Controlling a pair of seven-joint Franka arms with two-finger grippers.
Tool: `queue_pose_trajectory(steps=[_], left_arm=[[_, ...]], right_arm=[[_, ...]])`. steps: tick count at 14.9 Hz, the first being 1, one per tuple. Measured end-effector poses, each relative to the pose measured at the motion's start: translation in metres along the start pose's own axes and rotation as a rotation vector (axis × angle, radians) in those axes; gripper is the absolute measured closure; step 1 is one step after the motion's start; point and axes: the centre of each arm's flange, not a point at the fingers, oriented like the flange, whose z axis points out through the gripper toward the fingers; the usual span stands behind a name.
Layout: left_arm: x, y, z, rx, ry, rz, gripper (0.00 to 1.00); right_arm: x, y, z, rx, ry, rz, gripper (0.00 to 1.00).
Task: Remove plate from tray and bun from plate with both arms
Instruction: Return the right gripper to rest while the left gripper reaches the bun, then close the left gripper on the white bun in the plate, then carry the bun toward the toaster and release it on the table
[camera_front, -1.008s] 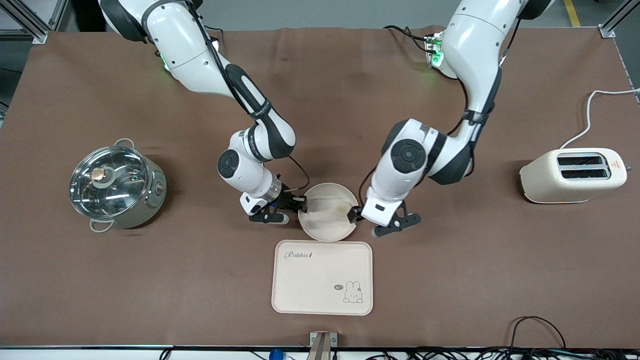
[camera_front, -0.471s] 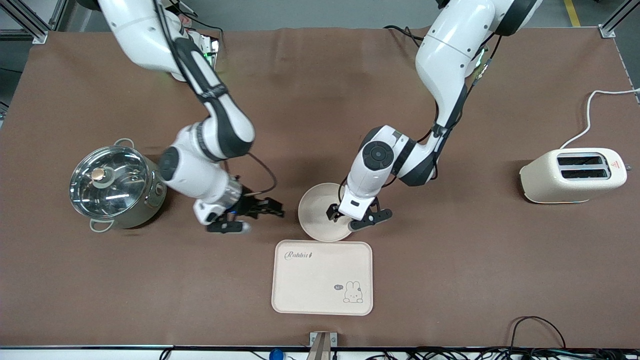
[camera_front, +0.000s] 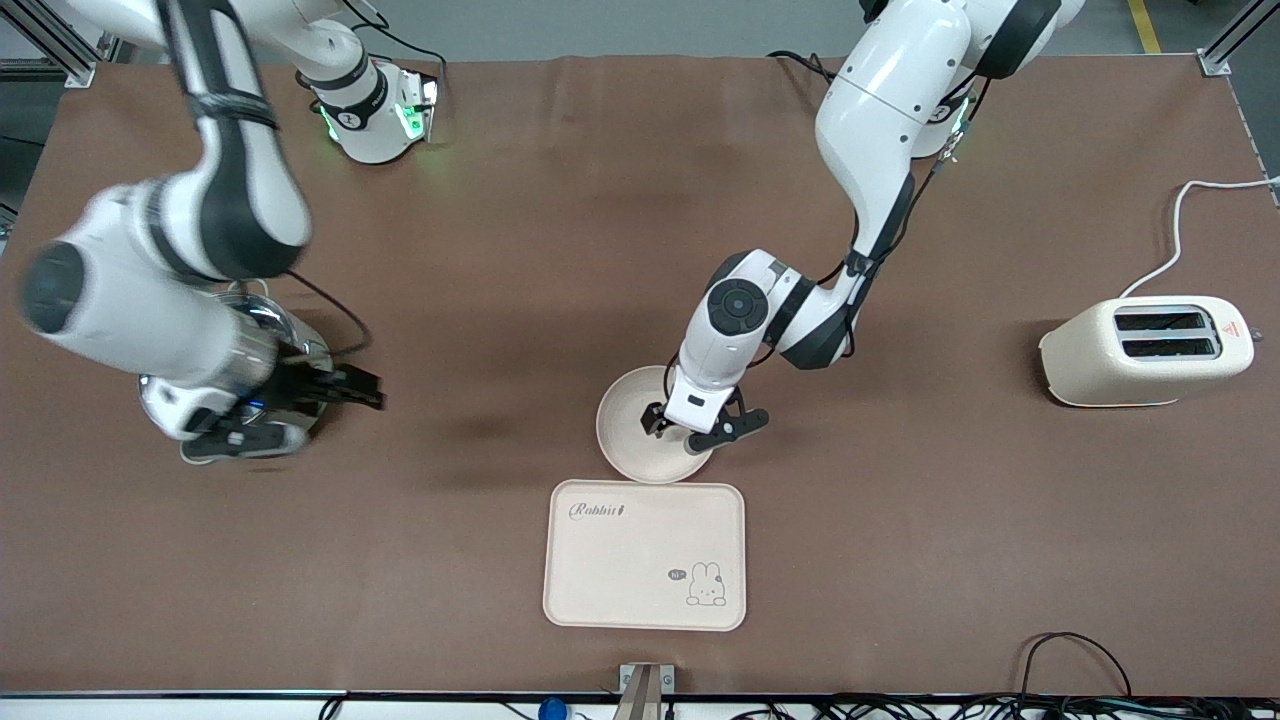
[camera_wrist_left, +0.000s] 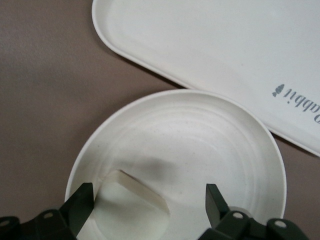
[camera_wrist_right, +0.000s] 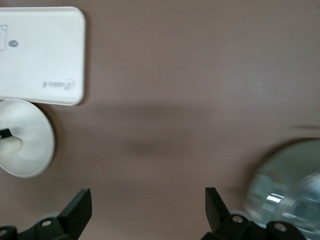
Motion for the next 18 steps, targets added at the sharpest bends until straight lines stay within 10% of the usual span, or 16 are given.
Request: queue_pose_trajectory(steps=[4,12,18], left_arm=[[-0.007,0.0,0.004,0.007,-0.006,0.008,0.07],[-0.008,-0.002,0.007,-0.001,0.0,0.008,0.81],[0.085,-0.04,-0.089,0.088,-0.034,0.178,0.86]], right_arm=[[-0.034,0.048,-0.086,-0.121,0.003,-0.042,0.0],[-0.124,0.082,-0.217,-0.164,0.053,0.044,0.0],[-0.137,0.079,-0.229,-0.199,0.06,0.05,0.0]])
